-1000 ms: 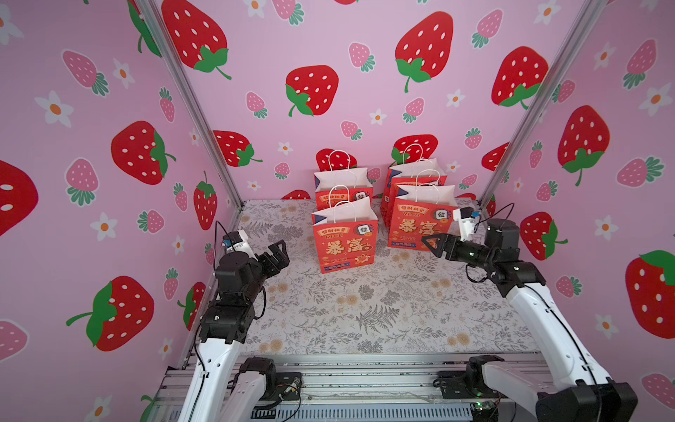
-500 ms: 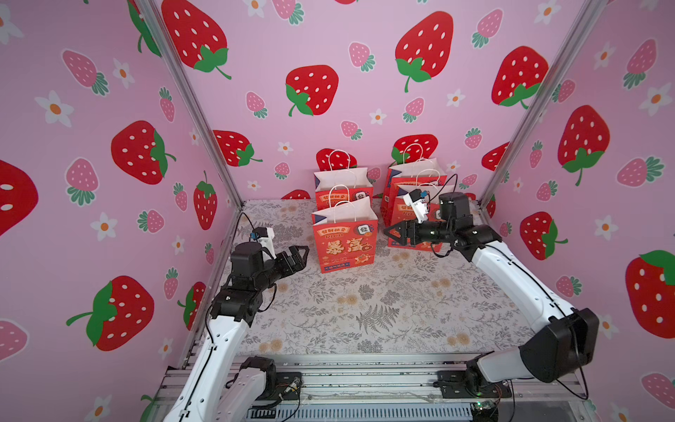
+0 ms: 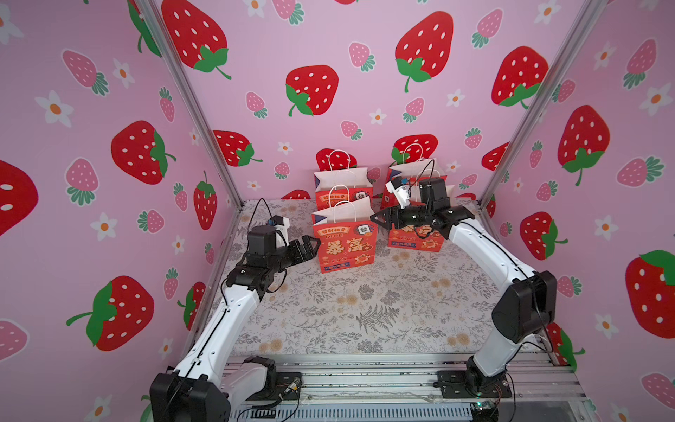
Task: Put away the paper bag
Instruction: Pick up the paper bag from the center of the board.
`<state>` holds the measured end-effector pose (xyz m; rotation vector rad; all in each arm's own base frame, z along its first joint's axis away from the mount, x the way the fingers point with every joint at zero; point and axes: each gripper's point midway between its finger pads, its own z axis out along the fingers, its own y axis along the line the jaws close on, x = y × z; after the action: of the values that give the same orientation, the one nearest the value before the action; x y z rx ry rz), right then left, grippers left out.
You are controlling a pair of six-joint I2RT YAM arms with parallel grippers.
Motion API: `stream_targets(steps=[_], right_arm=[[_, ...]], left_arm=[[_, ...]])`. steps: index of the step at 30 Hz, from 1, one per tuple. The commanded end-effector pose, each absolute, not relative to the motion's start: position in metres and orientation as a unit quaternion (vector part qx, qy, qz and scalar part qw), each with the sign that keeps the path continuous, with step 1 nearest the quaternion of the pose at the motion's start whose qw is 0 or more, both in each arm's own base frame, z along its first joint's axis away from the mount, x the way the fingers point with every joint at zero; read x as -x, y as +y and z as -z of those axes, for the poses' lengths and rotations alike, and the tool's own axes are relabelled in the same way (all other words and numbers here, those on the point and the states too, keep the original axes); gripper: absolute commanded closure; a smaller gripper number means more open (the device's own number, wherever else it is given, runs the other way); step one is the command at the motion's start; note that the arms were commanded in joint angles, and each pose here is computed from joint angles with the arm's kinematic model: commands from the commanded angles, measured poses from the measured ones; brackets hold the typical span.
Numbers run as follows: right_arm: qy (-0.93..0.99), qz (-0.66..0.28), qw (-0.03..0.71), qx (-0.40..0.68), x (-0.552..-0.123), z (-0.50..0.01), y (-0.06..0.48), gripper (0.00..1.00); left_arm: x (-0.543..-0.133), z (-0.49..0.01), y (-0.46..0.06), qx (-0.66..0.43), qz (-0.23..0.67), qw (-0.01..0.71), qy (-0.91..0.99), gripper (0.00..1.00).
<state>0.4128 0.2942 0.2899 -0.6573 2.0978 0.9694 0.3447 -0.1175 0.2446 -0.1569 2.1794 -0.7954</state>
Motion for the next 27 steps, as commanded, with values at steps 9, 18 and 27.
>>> stream_targets(steps=[9, 18, 27], right_arm=[[0.816, -0.356, 0.345, 0.298, -0.407, -0.266, 0.323, 0.30], [0.820, -0.345, 0.342, 0.303, -0.405, -0.254, 0.331, 0.32], [0.818, -0.345, 0.352, 0.297, -0.397, -0.253, 0.327, 0.34]], left_arm=[[-0.374, -0.256, -0.143, 0.008, 0.324, 0.401, 0.857, 0.01], [-0.374, -0.246, -0.162, -0.015, 0.329, 0.380, 0.864, 0.01], [-0.379, -0.243, -0.171, -0.025, 0.331, 0.369, 0.868, 0.01]])
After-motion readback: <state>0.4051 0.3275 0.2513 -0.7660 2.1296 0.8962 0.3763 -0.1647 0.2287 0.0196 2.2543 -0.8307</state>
